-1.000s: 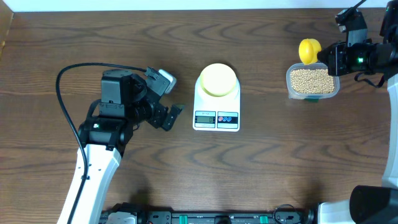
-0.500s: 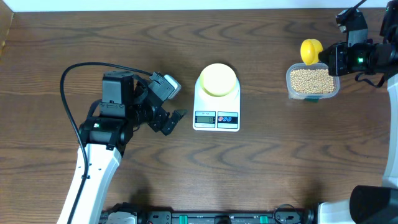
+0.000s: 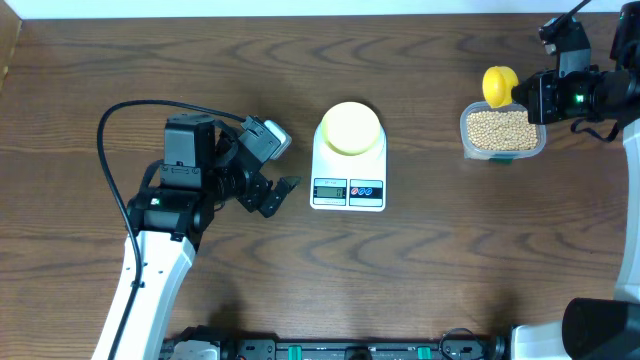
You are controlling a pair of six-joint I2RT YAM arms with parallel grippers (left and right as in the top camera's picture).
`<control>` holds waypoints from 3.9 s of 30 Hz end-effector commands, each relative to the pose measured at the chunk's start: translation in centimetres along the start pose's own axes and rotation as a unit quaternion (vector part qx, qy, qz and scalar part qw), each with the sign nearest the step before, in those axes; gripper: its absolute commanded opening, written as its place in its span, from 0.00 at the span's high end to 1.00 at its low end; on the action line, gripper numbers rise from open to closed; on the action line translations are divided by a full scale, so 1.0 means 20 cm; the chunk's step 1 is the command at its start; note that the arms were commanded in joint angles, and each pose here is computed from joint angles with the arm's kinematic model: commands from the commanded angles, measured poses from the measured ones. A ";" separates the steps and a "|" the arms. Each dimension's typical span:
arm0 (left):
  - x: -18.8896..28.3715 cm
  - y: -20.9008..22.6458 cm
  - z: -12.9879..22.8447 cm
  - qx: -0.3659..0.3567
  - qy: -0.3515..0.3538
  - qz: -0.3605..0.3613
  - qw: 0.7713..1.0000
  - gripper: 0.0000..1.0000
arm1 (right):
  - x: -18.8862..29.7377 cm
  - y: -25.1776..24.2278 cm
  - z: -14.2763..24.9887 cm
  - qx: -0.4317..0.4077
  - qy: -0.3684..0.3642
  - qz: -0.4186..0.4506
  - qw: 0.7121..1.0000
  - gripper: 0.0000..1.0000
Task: Scoop item into bowl and weigh 50g on scale
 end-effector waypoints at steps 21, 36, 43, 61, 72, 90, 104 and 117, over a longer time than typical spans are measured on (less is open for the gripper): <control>-0.01 0.00 0.01 -0.001 0.003 0.004 1.000 0.02 | -0.04 0.31 -0.11 0.078 -0.035 -0.032 0.996 0.99; -0.01 0.00 0.01 -0.001 0.003 0.004 1.000 0.02 | -0.05 0.30 -0.11 0.078 -0.035 -0.004 0.996 0.99; -0.01 0.00 0.02 -0.001 0.003 0.004 1.000 0.02 | -0.03 0.22 -0.24 0.072 -0.087 0.051 0.992 0.99; -0.01 0.00 0.01 -0.001 0.003 0.004 1.000 0.03 | 0.11 -0.01 -0.50 -0.167 -0.203 0.066 0.962 0.99; -0.01 0.00 0.02 -0.001 0.003 0.004 1.000 0.02 | 0.00 -0.08 -0.64 -0.172 -0.154 0.083 0.969 0.99; -0.01 0.00 0.02 -0.001 0.003 0.004 1.000 0.03 | -0.26 -0.28 -0.18 -0.127 0.106 0.122 0.979 0.99; -0.01 0.00 0.01 -0.001 0.003 0.004 1.000 0.02 | -0.29 -0.35 -0.21 -0.060 0.106 0.127 0.984 0.99; -0.01 0.00 0.01 -0.001 0.003 0.004 1.000 0.03 | -0.27 -0.36 -0.14 -0.080 0.132 0.127 0.980 0.99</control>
Point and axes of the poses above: each gripper's point midway between its finger pads, its own x axis back along the fingers, its own y axis along the line the jaws close on, z = x × y, the point moved 1 cm from there along x, back along the fingers, and after that the axes turned 8 degrees about -x, right-handed, at the moved point
